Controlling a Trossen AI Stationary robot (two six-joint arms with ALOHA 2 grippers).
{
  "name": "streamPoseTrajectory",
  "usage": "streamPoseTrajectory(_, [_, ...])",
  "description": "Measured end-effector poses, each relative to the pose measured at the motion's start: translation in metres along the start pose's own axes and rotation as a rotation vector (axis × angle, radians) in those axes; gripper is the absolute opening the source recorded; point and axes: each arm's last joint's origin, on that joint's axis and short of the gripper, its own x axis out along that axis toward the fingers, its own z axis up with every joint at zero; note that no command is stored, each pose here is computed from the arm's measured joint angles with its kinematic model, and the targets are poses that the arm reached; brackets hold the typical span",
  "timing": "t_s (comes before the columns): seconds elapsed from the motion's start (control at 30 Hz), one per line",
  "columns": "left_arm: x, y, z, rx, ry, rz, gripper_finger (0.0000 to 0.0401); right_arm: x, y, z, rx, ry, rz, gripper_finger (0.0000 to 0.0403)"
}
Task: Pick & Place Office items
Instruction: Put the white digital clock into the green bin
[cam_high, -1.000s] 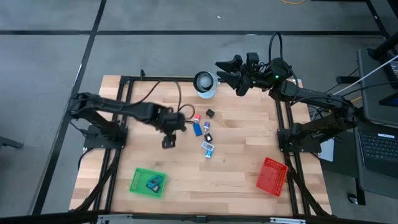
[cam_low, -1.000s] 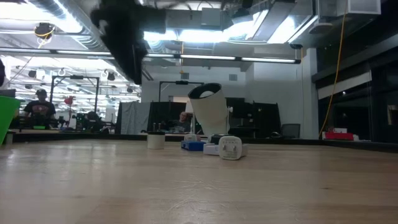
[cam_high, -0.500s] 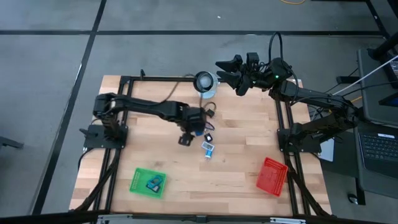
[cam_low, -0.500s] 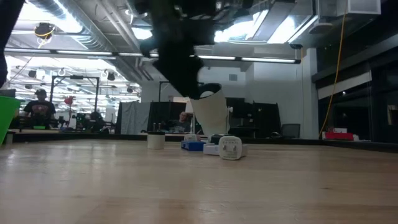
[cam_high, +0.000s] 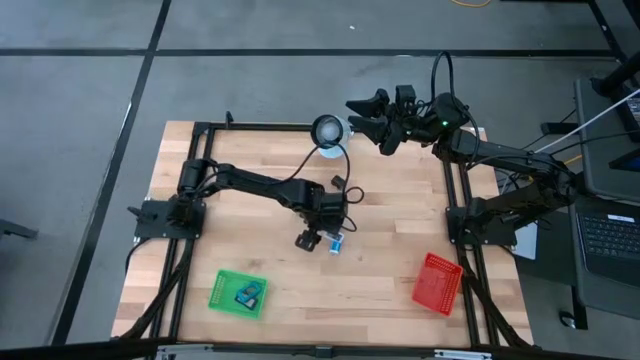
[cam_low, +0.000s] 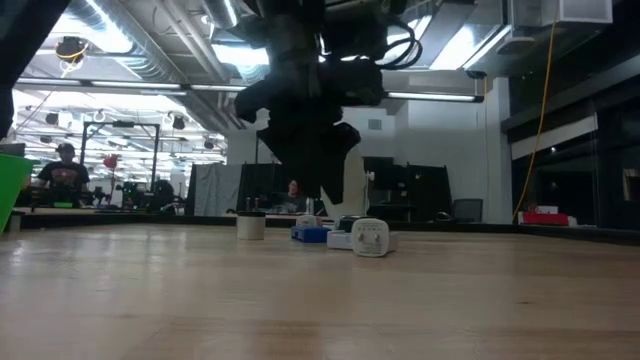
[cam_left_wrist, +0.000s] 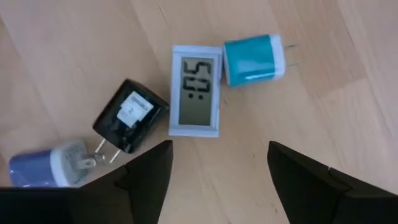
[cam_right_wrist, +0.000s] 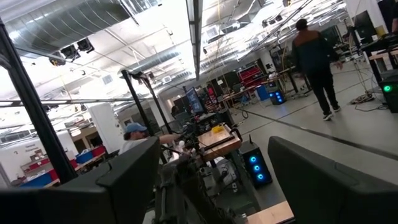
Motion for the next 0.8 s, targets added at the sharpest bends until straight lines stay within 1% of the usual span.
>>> streamPoseTrajectory(0.17, [0.000,0.003,0.001,0.002,-0.022,-0.003,0.0253,0.000,0.000,0.000,-0.001,0.002,0.004,0.0306])
streamPoseTrajectory(0.23, [0.006,0.007,0.001,-0.004,-0.028,-0.006,0.0253,0.000,0.000,0.000,-0.001,0.003,0.006,0.0306])
streamPoseTrajectory(0.33, [0.020,0.010,-0.003,-0.022,-0.003,-0.027,0.0253,0.000,0.000,0.000,-0.001,0.009,0.015,0.0306])
streamPoseTrajectory(0.5, [0.034,0.012,-0.006,-0.033,0.028,-0.042,0.0253,0.000,0.001,-0.001,0.006,0.021,0.023,0.0306])
streamPoseTrajectory(0.8, [0.035,0.016,-0.001,-0.031,-0.035,-0.018,0.0253,0.000,0.001,-0.001,0.001,0.023,0.026,0.0306])
